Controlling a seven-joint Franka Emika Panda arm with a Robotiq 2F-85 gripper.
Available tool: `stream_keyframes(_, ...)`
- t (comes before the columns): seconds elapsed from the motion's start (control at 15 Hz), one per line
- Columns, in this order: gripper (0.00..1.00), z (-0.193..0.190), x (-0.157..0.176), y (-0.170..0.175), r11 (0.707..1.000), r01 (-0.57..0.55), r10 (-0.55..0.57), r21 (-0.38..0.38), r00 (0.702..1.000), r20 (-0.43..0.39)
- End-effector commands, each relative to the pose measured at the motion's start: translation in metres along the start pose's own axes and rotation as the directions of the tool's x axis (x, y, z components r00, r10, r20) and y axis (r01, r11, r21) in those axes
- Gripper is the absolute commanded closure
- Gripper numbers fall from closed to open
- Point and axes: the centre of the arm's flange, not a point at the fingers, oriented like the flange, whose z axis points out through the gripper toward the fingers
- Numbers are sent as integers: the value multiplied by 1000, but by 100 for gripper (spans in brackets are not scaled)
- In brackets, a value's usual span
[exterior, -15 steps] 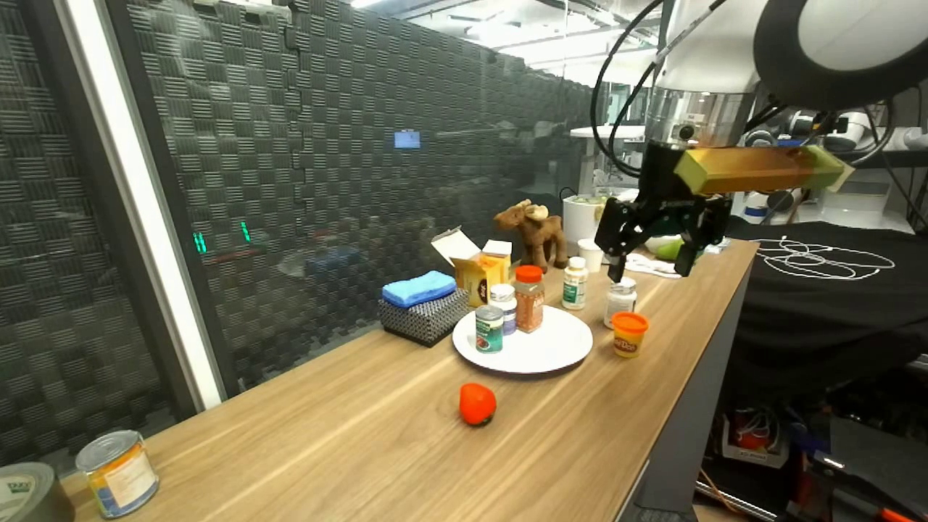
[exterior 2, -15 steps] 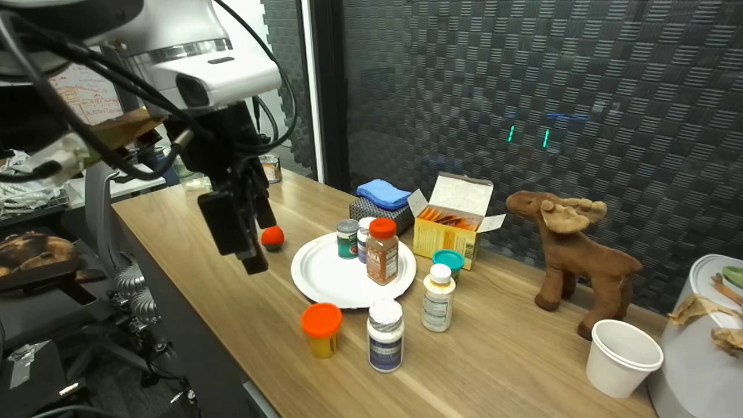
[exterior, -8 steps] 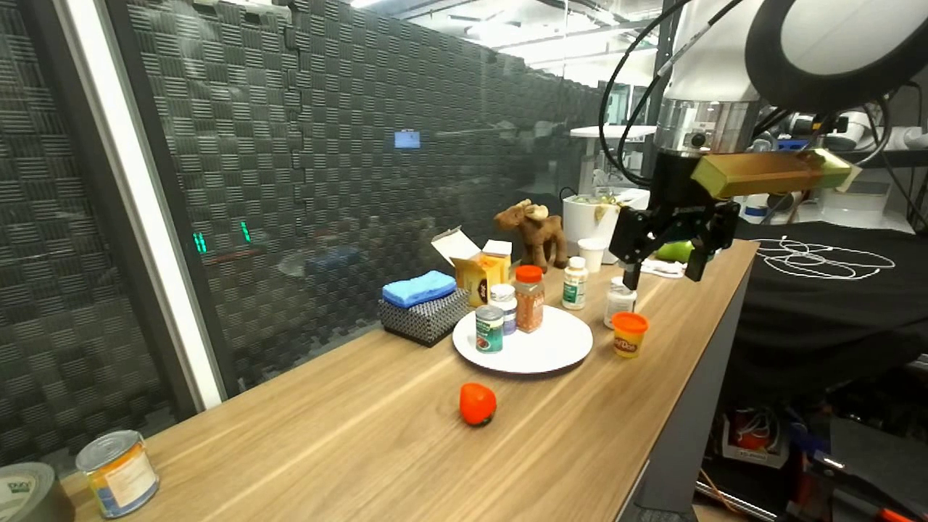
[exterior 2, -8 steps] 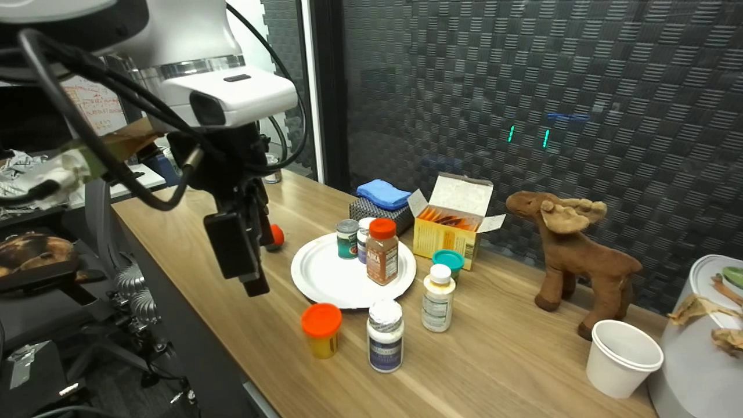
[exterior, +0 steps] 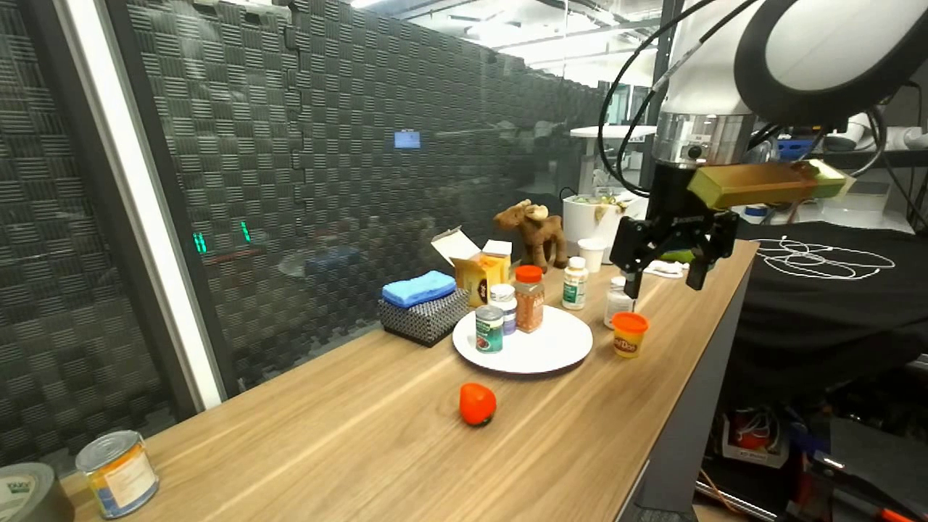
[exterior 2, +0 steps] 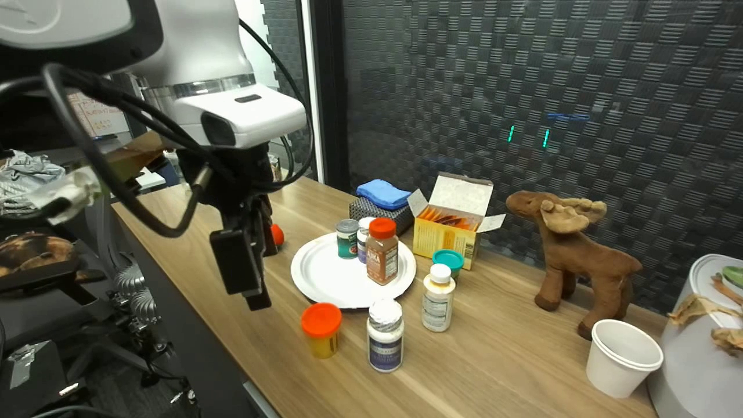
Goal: Put all the bottles and the orange plushie surrounding the white plate, on the white plate
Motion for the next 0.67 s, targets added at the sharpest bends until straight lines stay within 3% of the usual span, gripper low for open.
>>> stream_keyframes(0.0,0,22,28,-2,999,-9,8,36,1000,28)
stream_keyframes(0.6,0,67,83,3,997,-65,61,48,994,86)
